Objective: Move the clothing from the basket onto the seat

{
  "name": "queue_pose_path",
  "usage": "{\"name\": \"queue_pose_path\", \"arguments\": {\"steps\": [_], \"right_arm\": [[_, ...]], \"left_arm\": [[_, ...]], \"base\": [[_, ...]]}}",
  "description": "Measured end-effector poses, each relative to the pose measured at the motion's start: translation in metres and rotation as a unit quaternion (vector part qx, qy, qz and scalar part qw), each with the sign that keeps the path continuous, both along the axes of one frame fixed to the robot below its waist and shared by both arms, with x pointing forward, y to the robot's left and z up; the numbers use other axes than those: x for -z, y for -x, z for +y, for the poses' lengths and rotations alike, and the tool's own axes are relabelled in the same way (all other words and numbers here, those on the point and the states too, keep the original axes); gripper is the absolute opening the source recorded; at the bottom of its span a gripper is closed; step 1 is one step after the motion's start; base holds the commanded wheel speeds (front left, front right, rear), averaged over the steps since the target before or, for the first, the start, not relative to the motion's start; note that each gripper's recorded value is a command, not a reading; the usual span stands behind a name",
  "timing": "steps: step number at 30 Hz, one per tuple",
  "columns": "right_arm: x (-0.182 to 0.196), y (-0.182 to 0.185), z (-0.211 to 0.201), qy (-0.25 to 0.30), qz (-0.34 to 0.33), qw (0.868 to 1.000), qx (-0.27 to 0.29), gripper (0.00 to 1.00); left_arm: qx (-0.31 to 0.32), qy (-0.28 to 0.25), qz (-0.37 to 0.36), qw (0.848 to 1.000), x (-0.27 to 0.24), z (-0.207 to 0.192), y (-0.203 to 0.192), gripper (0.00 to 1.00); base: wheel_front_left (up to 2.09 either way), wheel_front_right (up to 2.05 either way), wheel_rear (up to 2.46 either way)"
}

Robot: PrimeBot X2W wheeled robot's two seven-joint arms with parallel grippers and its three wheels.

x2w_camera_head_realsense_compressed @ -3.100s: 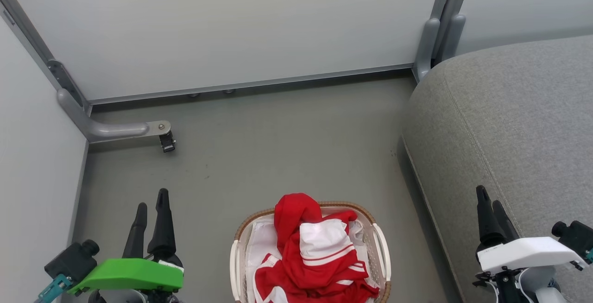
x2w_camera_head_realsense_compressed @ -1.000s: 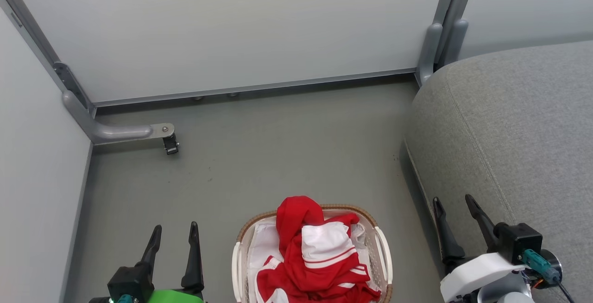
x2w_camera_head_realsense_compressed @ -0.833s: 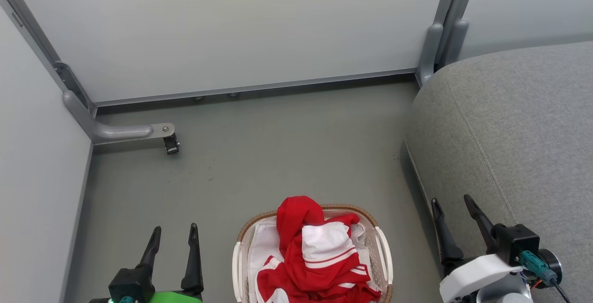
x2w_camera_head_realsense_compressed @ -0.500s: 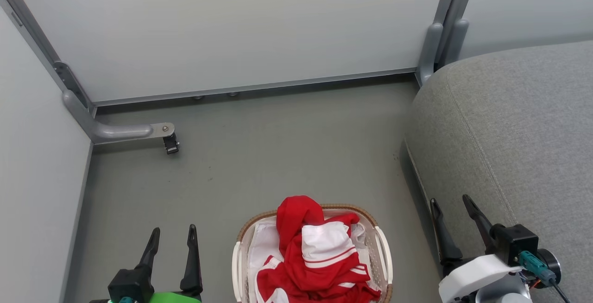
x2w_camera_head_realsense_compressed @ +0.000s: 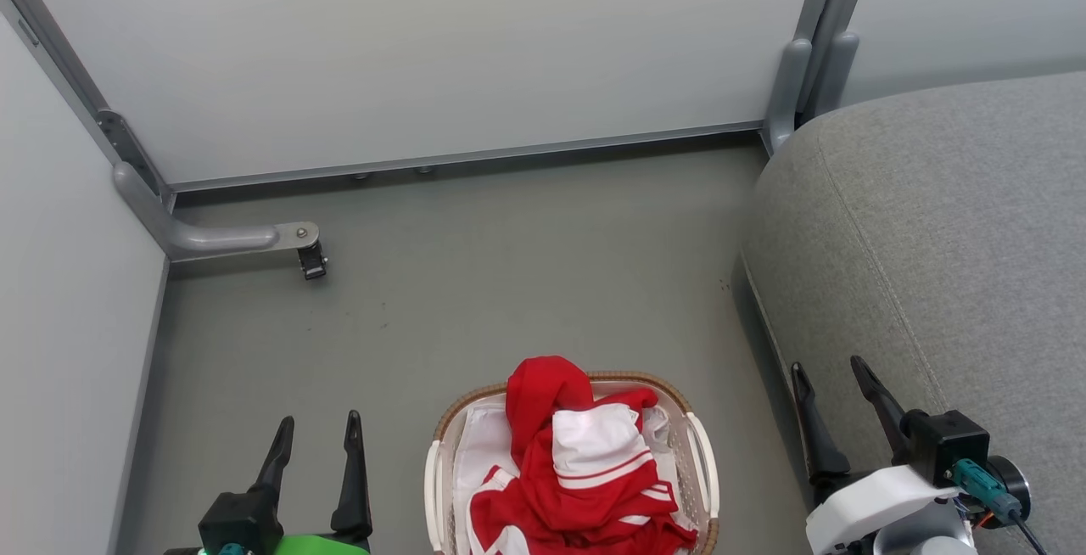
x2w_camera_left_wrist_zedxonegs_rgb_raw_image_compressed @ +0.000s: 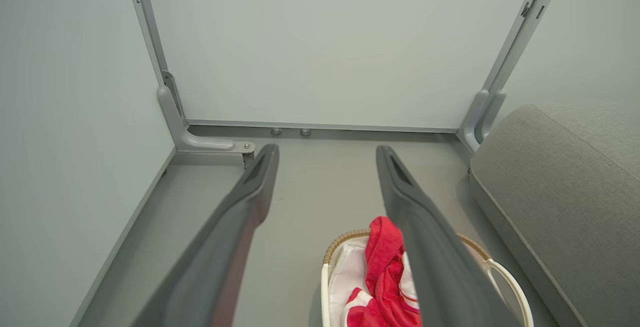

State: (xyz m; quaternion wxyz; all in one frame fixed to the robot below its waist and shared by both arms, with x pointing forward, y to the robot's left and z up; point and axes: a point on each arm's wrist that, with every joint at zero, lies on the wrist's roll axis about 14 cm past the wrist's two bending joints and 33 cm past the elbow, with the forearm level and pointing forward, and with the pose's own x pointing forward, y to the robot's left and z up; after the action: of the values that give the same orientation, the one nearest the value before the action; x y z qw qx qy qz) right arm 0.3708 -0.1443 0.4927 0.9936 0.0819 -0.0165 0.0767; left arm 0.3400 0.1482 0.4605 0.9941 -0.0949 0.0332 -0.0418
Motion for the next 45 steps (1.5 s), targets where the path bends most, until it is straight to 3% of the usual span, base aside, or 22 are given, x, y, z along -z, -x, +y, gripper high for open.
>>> {"name": "queue_pose_path", "arguments": {"steps": [16, 30, 37, 45], "right_arm": [[0.001, -0.011, -0.005, 0.001, 0.0, 1.0, 0.007, 1.0], [-0.01, -0.095, -0.019, 0.014, -0.041, 0.999, 0.027, 1.0], [0.012, -0.13, -0.041, 0.026, -0.038, 0.997, 0.055, 1.0], [0.044, -0.152, -0.067, 0.042, -0.023, 0.995, 0.085, 1.0]], "left_arm": [[0.035, -0.017, 0.008, 0.999, 0.007, -0.017, -0.009, 1.0], [0.172, -0.069, -0.024, 0.982, 0.011, -0.087, -0.107, 1.0], [0.283, -0.087, 0.028, 0.955, 0.073, -0.141, -0.135, 1.0], [0.404, -0.099, 0.126, 0.901, 0.169, -0.193, -0.116, 1.0]], "base": [[0.0, 0.0, 0.0], [0.0, 0.0, 0.0], [0.0, 0.0, 0.0], [0.0, 0.0, 0.0]]}}
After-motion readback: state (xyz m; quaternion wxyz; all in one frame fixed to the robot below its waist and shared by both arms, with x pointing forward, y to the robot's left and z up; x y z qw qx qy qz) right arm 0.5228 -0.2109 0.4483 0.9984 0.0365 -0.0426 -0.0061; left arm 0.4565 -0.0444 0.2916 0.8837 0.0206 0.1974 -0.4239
